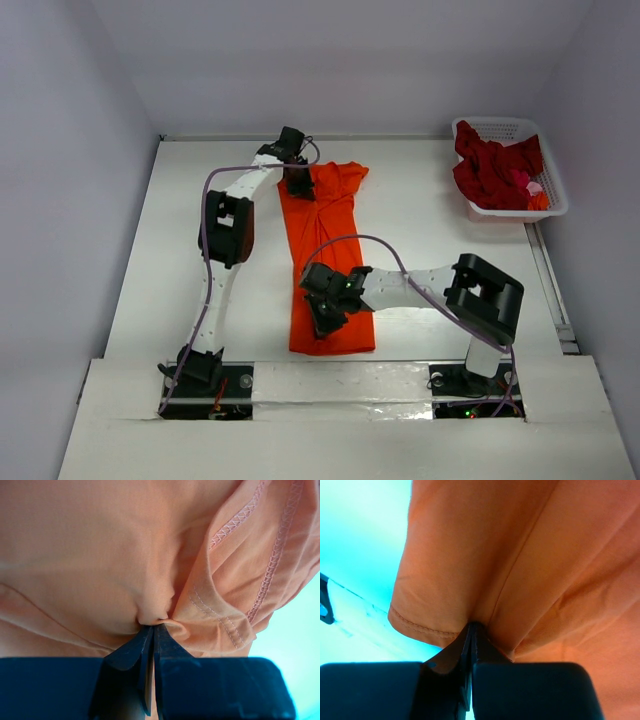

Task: Fold and stack the t-shirts
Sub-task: Rotate the tshirt 90 degrees

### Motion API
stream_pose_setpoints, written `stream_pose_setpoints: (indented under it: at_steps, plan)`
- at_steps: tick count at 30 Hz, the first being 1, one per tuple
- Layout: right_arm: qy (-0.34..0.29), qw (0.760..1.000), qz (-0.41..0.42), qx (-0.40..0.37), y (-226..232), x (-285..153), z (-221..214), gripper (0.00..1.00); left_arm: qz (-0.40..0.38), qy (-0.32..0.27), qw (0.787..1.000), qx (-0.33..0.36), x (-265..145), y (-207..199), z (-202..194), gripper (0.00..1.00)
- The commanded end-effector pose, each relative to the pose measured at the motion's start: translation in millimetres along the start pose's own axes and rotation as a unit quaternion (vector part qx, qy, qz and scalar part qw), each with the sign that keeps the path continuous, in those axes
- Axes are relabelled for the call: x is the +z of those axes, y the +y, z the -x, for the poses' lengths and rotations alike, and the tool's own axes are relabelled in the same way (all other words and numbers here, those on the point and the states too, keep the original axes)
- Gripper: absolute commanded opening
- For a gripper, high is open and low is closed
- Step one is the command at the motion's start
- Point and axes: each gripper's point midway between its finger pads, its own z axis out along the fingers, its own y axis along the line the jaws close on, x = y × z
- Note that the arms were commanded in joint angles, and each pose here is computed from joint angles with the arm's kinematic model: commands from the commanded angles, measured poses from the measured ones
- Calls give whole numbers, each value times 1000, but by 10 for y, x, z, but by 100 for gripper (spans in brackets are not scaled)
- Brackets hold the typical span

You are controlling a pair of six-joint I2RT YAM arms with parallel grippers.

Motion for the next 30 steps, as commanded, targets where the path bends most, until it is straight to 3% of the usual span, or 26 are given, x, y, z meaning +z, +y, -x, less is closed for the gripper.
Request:
stream_pose_setpoints:
  at_steps: [1, 4, 7, 8, 11, 14, 20, 23, 24, 26, 27, 28, 29, 30]
  plan:
    - [22, 997, -78, -5, -307, -17, -238, 0, 86, -9, 996, -1, -122, 331, -38, 0]
    - [-13, 996, -87, 0, -298, -156, -105, 0, 99, -51, 994, -4, -389, 305, 187, 2]
    - [-50, 994, -92, 4, -269, -346, 42, 0, 101, -98, 990, -1, -697, 193, 413, 19]
    - [-59, 994, -94, 4, -264, -389, 79, 0, 95, -106, 990, 0, -764, 148, 453, 30]
    - [-86, 992, -93, 5, -226, -525, 190, 0, 94, -149, 984, -12, -1053, 128, 715, 48]
    - [-98, 991, -87, -1, -177, -570, 258, 0, 74, -176, 982, -11, -1246, -23, 862, 61]
    - [-117, 989, -91, -7, -135, -690, 369, 0, 65, -187, 980, -13, -1426, -82, 951, 65]
    - [-160, 982, -100, 13, -180, -981, 521, 0, 87, -177, 980, -23, -1545, 57, 732, 64]
    - [-183, 977, -103, 40, -290, -1175, 634, 0, 93, -194, 976, -29, -1775, 75, 681, 63]
    - [-210, 970, -102, 71, -447, -1395, 742, 23, 123, -160, 979, -43, -1668, 360, 260, 61]
    - [-222, 964, -109, 93, -616, -1494, 797, 34, 107, -179, 977, -44, -1945, 317, 160, 61]
    - [-252, 959, -93, 97, -643, -1728, 849, 74, 92, -192, 976, -42, -2017, 310, 92, 61]
    - [-264, 956, -87, 95, -677, -1822, 880, 93, 113, -154, 981, -47, -1861, 552, -295, 61]
    - [-275, 953, -81, 94, -702, -1910, 904, 100, 94, -178, 978, -50, -2129, 502, -375, 61]
